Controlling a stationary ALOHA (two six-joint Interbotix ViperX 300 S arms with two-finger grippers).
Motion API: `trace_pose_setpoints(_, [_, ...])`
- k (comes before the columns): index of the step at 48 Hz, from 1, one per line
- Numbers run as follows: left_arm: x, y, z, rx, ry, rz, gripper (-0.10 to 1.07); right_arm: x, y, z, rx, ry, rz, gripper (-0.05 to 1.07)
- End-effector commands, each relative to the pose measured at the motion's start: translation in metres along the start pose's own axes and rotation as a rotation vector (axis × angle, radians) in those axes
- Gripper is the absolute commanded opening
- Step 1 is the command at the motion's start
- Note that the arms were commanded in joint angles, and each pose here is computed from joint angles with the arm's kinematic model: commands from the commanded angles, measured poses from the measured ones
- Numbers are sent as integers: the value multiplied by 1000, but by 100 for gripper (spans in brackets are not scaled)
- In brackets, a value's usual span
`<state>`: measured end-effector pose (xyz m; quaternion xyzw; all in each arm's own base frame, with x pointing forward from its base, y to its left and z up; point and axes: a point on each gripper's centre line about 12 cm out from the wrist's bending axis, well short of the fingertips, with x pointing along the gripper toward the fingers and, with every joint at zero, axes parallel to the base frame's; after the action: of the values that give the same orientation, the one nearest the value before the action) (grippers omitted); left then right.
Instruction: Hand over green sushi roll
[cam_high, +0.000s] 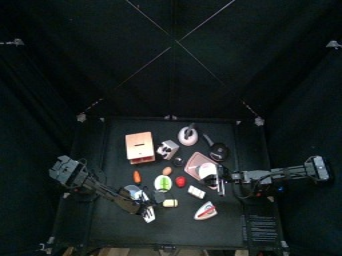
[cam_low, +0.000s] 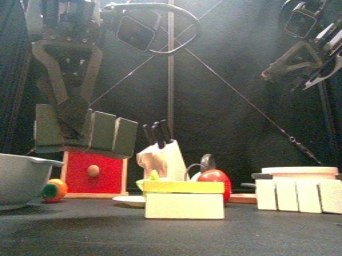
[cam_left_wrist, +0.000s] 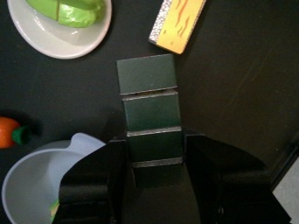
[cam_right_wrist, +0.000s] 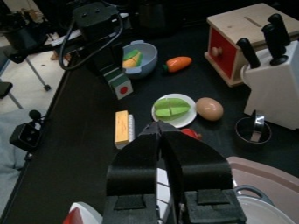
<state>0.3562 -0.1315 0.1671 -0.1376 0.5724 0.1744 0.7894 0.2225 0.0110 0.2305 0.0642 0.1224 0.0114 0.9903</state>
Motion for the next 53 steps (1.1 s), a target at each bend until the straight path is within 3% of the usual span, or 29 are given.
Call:
trace_pose_setpoints(1, [-14,1,9,17,-52,-15,47,2,1,6,1,-18,4,1])
trace_pose_setpoints(10, [-30,13,18,78,-161,4,47,7,4,16,-3,-45,11,2])
trace_pose_setpoints(21, [-52,22,33,117,-305,-44,47,23,9,26,-17,-65,24,13])
trace_pose_setpoints(33, [-57,23,55,183,-474,-180,47,40,20,47,-28,-150,59,44])
trace_pose_setpoints(41, [-53,31,63,175,-507,-227,47,48,24,49,-30,-179,70,69])
trace_pose_setpoints(50, [-52,36,71,181,-542,-248,47,66,28,44,-27,-149,73,100])
trace_pose_setpoints(53, [-52,37,73,181,-552,-258,47,72,27,43,-27,-139,69,105])
